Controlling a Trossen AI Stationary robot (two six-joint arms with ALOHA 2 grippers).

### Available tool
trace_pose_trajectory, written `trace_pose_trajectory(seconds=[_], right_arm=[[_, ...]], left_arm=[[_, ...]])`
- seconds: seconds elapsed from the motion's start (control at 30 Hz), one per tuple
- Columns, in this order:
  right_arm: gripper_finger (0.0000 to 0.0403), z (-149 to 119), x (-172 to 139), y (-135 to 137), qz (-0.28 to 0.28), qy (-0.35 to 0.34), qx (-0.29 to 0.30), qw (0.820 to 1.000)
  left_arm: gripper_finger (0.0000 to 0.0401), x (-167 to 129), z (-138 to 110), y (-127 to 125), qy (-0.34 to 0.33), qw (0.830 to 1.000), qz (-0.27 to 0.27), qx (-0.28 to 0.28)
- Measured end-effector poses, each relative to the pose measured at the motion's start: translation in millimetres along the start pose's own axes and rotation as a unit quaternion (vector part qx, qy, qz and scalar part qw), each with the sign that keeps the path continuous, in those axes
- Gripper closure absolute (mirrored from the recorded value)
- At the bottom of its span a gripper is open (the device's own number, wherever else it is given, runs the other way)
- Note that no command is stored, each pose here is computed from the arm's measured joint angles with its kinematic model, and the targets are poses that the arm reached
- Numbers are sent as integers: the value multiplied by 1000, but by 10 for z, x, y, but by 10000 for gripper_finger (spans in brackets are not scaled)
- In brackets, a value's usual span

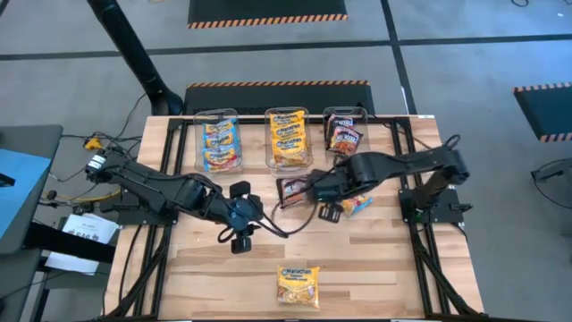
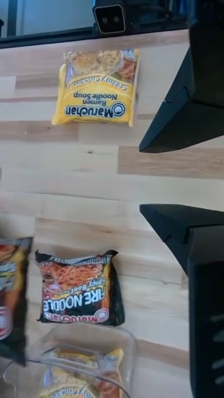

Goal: Sort Maruchan noodles
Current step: Put the black noodle pack into the right transparent bin

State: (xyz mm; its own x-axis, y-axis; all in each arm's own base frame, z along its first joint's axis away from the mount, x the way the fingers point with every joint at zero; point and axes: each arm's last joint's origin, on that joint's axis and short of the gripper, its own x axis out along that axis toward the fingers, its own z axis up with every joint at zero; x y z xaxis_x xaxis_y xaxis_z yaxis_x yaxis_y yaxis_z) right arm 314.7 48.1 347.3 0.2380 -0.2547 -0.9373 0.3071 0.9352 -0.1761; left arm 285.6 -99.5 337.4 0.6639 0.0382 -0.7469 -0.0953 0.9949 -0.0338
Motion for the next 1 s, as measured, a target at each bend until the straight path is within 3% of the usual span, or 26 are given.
trace_pose_trajectory(seconds=[0.27,0.5,0.7,1.0], right_arm=[[401,-538,90,-477,-6,-76,109,991],[401,-896,237,-929,-63,-150,187,969],[401,-1059,435,-1265,-123,-157,195,960],[401,-978,741,-1565,-145,-94,155,973]], left_arm=[[271,-1,4,0,-2,1000,0,-1],[271,-1,10,4,-7,1000,9,-1],[271,-1,7,5,-6,1000,9,1],[271,-1,6,6,-6,1000,9,5]])
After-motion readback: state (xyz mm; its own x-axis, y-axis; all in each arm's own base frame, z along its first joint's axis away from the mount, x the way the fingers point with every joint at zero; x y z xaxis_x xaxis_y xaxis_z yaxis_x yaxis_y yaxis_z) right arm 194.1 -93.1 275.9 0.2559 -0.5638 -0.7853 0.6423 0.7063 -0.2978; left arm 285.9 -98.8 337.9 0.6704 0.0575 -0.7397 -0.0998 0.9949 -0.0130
